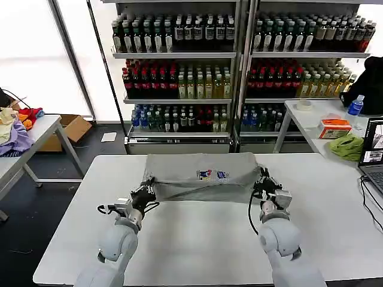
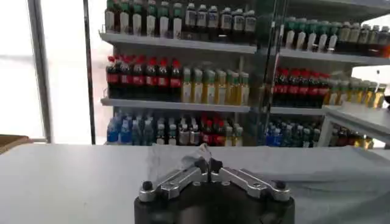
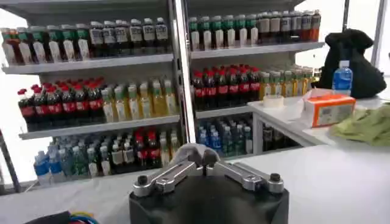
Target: Fold and organize the clothes.
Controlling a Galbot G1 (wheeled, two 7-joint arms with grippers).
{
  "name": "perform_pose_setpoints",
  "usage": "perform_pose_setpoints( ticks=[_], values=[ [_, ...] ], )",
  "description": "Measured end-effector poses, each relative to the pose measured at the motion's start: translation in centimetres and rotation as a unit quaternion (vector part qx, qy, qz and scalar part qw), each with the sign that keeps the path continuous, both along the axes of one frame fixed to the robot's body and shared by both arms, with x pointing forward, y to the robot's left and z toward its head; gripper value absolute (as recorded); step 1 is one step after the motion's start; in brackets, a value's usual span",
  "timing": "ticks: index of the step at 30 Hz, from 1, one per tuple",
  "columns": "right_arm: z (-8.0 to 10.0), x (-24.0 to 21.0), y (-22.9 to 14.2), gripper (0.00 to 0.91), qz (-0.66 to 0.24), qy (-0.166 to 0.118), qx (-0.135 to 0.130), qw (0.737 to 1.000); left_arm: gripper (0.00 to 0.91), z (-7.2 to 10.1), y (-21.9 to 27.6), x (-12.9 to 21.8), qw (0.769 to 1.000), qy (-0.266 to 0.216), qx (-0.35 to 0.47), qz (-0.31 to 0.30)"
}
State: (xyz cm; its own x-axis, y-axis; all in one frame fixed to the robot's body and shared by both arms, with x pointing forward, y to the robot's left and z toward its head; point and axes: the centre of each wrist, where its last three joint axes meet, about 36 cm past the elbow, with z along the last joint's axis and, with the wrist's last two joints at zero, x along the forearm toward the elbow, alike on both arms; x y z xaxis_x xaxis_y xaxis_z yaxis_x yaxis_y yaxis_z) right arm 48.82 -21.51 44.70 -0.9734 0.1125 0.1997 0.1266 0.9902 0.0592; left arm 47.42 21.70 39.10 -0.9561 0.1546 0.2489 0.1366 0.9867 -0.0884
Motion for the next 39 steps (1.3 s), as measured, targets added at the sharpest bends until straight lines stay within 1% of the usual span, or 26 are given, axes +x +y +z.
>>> perform_pose_setpoints(
  ticks=[1, 2, 3, 4, 5, 9, 12, 16, 20, 24, 29, 34, 39],
  values=[
    [-0.1, 0.4, 0.0, 0.0, 0.002, 0.004, -0.001, 1.0, 0.0, -0.1, 0.1, 0.3, 1.0, 0.003, 0.0, 0.001],
    [-0.3, 0.7, 0.0, 0.02, 0.004, 0.008, -0.003, 1.0, 0.0, -0.1, 0.2, 0.6, 1.0, 0.005, 0.0, 0.002],
    [-0.4, 1.0, 0.0, 0.705, 0.006, 0.013, -0.005, 1.0, 0.02, -0.2, 0.3, 0.8, 1.0, 0.008, 0.001, 0.002],
    [-0.5, 1.3, 0.0, 0.907, 0.01, 0.018, -0.007, 1.0, 0.02, -0.3, 0.3, 1.0, 1.0, 0.012, 0.001, 0.001],
    [-0.6, 1.7, 0.0, 0.907, 0.013, 0.023, -0.008, 1.0, 0.907, -0.4, 0.4, 1.2, 1.0, 0.016, 0.001, -0.001],
    [-1.1, 2.8, 0.4, 0.907, 0.025, 0.045, -0.01, 0.999, 0.907, -0.5, 0.4, 2.0, 0.999, 0.031, 0.006, -0.004],
    [-1.6, 3.8, 0.5, 0.907, 0.024, 0.061, -0.005, 0.998, 0.907, -0.7, 0.3, 2.5, 0.999, 0.044, 0.012, -0.005],
    [-2.2, 5.1, 0.9, 0.907, 0.012, 0.079, 0.017, 0.997, 0.907, -0.7, 0.4, 3.0, 0.998, 0.061, 0.017, -0.001],
    [-2.4, 6.0, 1.3, 0.907, -0.002, 0.089, 0.046, 0.995, 0.907, -0.8, 0.6, 3.1, 0.997, 0.075, 0.02, 0.001],
    [-2.5, 6.1, 1.5, 0.907, -0.013, 0.1, 0.06, 0.993, 0.907, -0.8, 1.1, 2.9, 0.996, 0.087, 0.026, 0.003],
    [-1.7, 5.3, 1.3, 0.907, -0.023, 0.102, 0.062, 0.993, 0.907, -0.4, 1.4, 2.2, 0.995, 0.093, 0.031, 0.003],
    [-0.9, 3.7, 0.4, 0.907, -0.034, 0.091, 0.055, 0.994, 0.907, 0.3, 1.5, 0.8, 0.995, 0.089, 0.036, -0.001],
    [-0.6, 1.8, -0.5, 0.907, -0.039, 0.089, 0.044, 0.994, 0.907, 0.9, 1.8, -0.5, 0.996, 0.083, 0.037, -0.002]
  ],
)
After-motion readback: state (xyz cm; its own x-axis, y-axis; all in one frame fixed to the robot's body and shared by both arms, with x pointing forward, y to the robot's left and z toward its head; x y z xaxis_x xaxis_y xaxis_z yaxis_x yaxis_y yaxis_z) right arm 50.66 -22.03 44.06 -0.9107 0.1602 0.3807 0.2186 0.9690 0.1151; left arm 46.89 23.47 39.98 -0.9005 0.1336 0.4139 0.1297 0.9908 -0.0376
